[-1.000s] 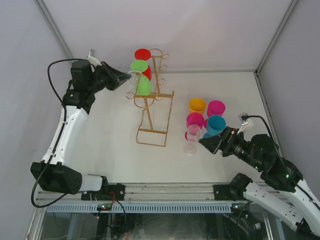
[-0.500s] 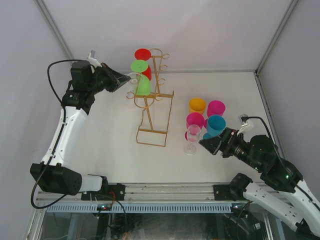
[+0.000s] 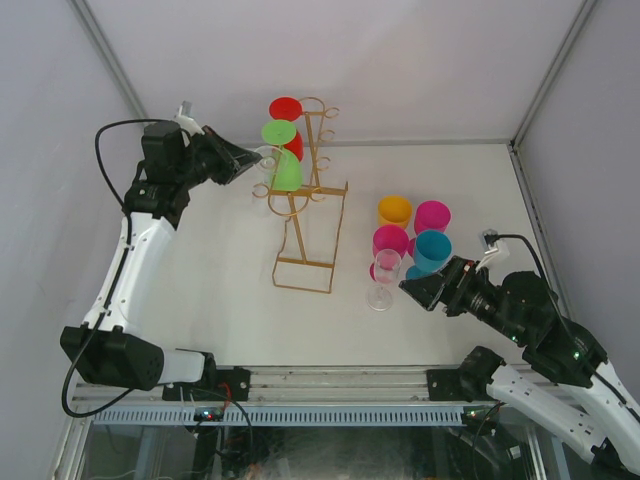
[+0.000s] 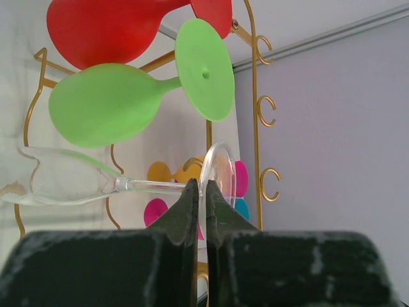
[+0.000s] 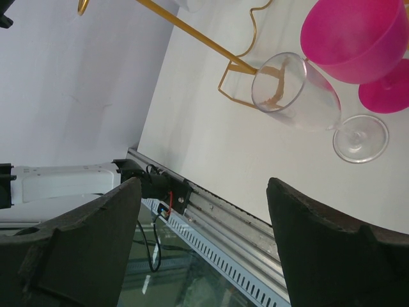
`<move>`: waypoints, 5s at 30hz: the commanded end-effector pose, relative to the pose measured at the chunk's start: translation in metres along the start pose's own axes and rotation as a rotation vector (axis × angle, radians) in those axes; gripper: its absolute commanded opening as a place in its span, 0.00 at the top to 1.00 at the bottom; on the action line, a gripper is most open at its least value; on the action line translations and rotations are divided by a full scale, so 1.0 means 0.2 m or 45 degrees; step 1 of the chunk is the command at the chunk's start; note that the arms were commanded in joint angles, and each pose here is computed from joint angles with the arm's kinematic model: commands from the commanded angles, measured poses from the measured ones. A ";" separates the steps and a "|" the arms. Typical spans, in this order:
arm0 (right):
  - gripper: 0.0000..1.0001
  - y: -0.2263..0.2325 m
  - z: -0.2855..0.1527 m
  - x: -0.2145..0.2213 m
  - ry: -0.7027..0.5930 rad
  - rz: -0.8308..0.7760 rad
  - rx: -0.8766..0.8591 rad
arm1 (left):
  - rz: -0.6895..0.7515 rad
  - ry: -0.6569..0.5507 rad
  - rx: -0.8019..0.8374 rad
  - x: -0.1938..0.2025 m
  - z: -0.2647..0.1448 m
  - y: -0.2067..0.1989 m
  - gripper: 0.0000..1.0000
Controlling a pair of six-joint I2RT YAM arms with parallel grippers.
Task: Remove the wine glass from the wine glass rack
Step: Pick up the wine glass from the wine rack, then place the wine glass at the center of the board.
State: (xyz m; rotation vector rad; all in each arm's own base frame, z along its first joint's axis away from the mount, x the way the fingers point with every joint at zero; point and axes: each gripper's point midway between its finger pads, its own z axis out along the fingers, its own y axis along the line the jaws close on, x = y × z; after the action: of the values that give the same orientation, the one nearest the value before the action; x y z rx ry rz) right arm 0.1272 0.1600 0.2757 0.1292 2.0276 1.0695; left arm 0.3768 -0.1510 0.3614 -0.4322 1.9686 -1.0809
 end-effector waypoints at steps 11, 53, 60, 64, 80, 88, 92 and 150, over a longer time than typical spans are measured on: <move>0.21 0.01 0.00 -0.03 -0.040 0.015 -0.008 | 0.047 -0.176 0.071 -0.17 -0.10 -0.17 1.00; 0.21 0.02 -0.01 -0.04 -0.048 0.024 -0.018 | 0.146 -0.489 0.021 -0.34 -0.35 -0.23 1.00; 0.22 0.03 -0.01 -0.05 -0.059 0.021 -0.039 | 0.262 -0.642 -0.218 -0.38 -0.53 -0.09 1.00; 0.22 0.04 -0.01 -0.05 -0.063 0.028 -0.051 | 0.258 -0.657 -0.303 -0.30 -0.58 0.05 1.00; 0.22 0.19 0.01 -0.08 -0.117 0.063 -0.282 | 0.285 -0.349 -0.489 0.30 -0.74 0.52 1.00; 0.22 0.24 0.03 -0.08 -0.110 0.069 -0.353 | 0.279 -0.057 -0.254 0.77 -0.74 0.53 1.00; 0.22 0.26 0.05 -0.07 -0.099 0.069 -0.372 | 0.272 0.121 -0.122 0.96 -0.76 0.47 1.00; 0.82 0.64 0.26 0.32 0.451 0.114 -0.662 | 0.254 0.456 0.632 1.36 -0.75 -0.25 1.00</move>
State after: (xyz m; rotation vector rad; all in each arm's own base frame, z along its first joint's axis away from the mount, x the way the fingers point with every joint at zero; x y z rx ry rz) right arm 0.0906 0.3002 0.2813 -0.2403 2.0922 1.6659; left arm 0.0951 -0.2675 0.2923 0.2152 1.9707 -1.4681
